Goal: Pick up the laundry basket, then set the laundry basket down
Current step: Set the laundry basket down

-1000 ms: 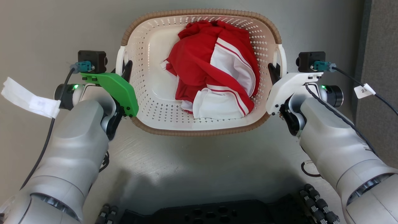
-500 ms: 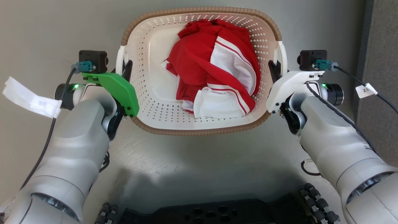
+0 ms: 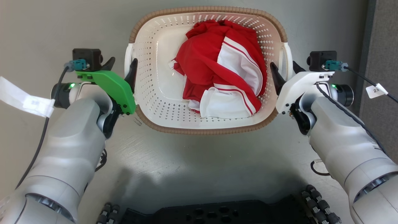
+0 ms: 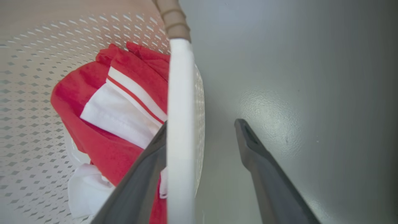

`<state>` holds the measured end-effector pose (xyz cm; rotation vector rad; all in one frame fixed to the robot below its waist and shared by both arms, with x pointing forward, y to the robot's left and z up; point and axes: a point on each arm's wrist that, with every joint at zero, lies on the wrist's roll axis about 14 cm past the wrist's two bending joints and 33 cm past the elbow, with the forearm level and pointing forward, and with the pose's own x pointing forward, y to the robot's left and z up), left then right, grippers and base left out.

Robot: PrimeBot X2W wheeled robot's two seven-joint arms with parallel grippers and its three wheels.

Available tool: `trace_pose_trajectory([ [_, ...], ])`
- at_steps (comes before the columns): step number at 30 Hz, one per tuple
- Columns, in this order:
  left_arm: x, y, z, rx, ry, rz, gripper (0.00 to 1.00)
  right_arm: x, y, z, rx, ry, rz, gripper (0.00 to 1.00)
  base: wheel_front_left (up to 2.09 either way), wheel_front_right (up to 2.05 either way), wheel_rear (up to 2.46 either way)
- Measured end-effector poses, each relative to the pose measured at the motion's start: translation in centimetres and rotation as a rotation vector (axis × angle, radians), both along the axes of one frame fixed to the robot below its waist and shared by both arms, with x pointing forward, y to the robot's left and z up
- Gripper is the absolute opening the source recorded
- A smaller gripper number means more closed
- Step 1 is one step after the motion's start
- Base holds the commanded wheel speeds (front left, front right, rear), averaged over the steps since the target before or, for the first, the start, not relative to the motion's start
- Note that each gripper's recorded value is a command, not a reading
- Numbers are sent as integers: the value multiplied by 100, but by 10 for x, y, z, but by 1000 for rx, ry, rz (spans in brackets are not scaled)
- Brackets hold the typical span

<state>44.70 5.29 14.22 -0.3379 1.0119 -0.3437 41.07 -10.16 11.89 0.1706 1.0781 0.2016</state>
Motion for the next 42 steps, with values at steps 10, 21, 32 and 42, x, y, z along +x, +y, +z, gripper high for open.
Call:
trace_pose_trajectory([
  [10, 8, 5, 16, 9, -57, 5, 100, 9, 2, 13, 4, -37, -2, 100, 0, 0, 0],
  [21, -8, 17, 42, 44, -102, -28, 100, 39, 12, 63, 35, -193, -5, 100, 0, 0, 0],
  [32, 24, 4, 110, -10, -285, -29, 100, 44, -2, 117, 29, -317, -81, 100, 0, 0, 0],
  [42, 35, 20, 168, 38, -456, -14, 100, 48, -5, 172, 34, -459, -123, 100, 0, 0, 0],
])
